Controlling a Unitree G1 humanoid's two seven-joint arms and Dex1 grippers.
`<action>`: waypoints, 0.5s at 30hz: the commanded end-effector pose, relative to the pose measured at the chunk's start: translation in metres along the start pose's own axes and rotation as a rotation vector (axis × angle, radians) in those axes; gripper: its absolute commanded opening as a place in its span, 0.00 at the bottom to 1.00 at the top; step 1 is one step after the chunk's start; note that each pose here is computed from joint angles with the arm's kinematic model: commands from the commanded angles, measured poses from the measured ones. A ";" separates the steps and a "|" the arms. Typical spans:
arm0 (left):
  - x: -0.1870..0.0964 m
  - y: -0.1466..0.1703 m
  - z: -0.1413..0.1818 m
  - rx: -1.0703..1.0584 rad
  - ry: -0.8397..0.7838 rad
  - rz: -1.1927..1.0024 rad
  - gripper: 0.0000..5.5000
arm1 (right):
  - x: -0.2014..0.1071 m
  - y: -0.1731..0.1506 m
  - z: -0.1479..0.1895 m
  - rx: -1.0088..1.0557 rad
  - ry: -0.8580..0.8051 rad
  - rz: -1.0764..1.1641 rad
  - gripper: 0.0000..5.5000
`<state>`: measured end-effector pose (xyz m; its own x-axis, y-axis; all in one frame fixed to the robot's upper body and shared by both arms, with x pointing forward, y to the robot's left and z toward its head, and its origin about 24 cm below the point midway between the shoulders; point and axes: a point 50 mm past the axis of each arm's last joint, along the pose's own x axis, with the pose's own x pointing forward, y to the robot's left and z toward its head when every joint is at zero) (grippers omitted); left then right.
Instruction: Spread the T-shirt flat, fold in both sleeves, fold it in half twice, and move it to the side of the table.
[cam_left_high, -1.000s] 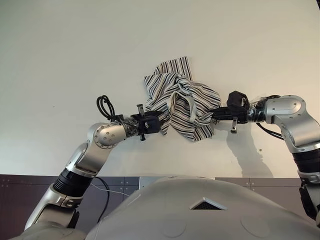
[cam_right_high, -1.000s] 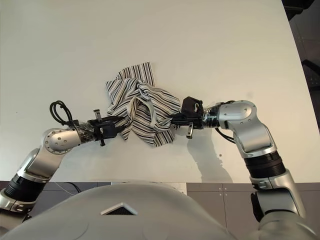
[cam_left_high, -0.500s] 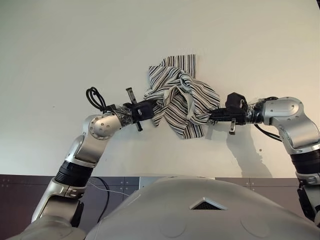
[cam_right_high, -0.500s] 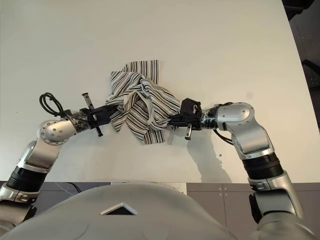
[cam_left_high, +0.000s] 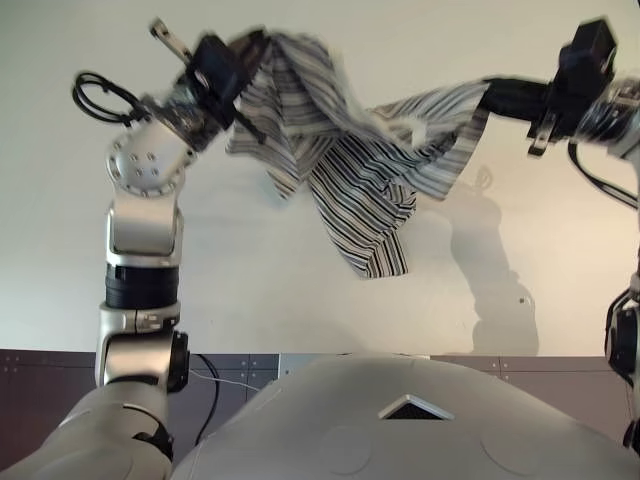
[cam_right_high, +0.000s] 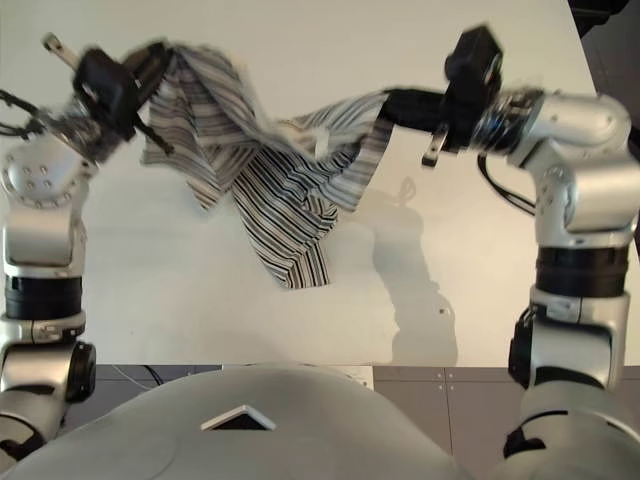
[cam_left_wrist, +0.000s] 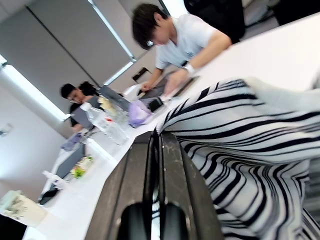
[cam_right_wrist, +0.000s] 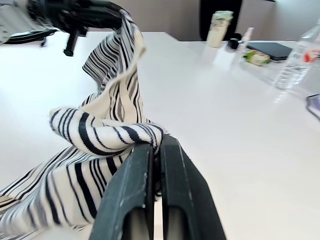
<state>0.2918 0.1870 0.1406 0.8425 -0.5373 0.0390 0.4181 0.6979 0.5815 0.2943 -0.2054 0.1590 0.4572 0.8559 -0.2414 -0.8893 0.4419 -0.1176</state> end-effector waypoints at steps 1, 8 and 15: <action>0.022 0.026 -0.003 0.052 0.000 0.044 0.03 | 0.007 -0.033 0.015 -0.057 0.056 -0.102 0.02; 0.076 0.087 -0.001 0.142 0.060 0.122 0.03 | 0.043 -0.093 0.055 -0.265 0.218 -0.267 0.02; 0.097 0.135 0.035 0.302 0.214 0.202 0.03 | 0.054 -0.113 0.096 -0.512 0.395 -0.495 0.02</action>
<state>0.4164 0.2082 0.2346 0.9486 -0.3151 0.0302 0.1843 0.6274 0.7565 0.4174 -0.1874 0.2396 0.8161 0.4414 -0.3730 -0.5696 0.5056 -0.6480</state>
